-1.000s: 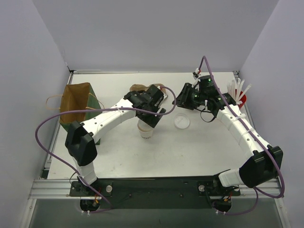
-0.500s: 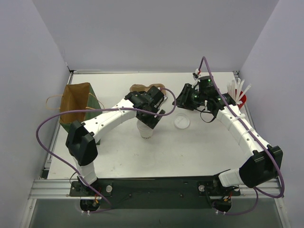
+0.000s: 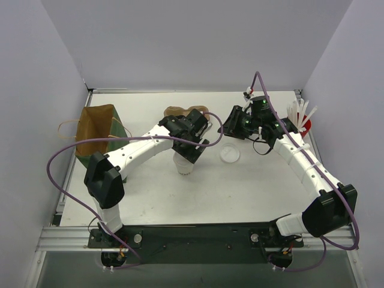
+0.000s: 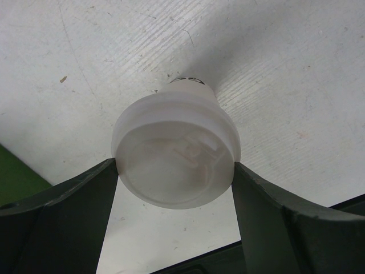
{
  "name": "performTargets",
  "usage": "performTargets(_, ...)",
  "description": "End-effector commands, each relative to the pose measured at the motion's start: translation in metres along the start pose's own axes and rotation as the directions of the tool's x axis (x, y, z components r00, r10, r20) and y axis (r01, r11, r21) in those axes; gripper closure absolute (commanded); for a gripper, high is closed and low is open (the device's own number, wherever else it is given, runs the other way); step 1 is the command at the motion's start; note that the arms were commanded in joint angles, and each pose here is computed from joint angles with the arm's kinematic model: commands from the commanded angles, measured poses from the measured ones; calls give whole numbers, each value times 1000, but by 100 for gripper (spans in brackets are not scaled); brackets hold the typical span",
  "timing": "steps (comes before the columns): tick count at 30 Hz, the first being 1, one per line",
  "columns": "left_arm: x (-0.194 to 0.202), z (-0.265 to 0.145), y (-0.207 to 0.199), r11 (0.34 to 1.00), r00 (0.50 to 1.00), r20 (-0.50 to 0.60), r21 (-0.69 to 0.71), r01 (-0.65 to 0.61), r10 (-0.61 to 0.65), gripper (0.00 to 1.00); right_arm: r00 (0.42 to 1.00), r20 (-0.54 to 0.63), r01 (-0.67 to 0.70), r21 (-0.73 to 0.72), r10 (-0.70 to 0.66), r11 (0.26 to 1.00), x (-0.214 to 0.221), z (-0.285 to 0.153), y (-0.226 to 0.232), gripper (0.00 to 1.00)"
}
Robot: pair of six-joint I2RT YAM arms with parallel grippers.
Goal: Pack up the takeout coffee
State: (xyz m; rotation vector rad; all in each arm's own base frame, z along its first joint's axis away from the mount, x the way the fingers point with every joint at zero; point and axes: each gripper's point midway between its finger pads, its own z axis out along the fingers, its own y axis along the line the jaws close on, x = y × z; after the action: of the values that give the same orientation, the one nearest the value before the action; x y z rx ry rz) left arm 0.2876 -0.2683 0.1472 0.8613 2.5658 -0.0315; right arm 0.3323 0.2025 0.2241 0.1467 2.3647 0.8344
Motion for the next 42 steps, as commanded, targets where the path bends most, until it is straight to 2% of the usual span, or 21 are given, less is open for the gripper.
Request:
performTargets(1,-2,1,-3,1000,1000,5,8,-11,11,28,1000,15,18,7,-19,1000,-3,0,-3,69)
performTargets(26,-4,7,3,999,1000,3,-31,-6,6,27,1000,4,14,14,-14,1000,1,2,-7,69)
performTargets(42,-10,0,5,1000,999,37,-26,6,-5,13,1000,0,14,12,-14,1000,3,2,-6,69)
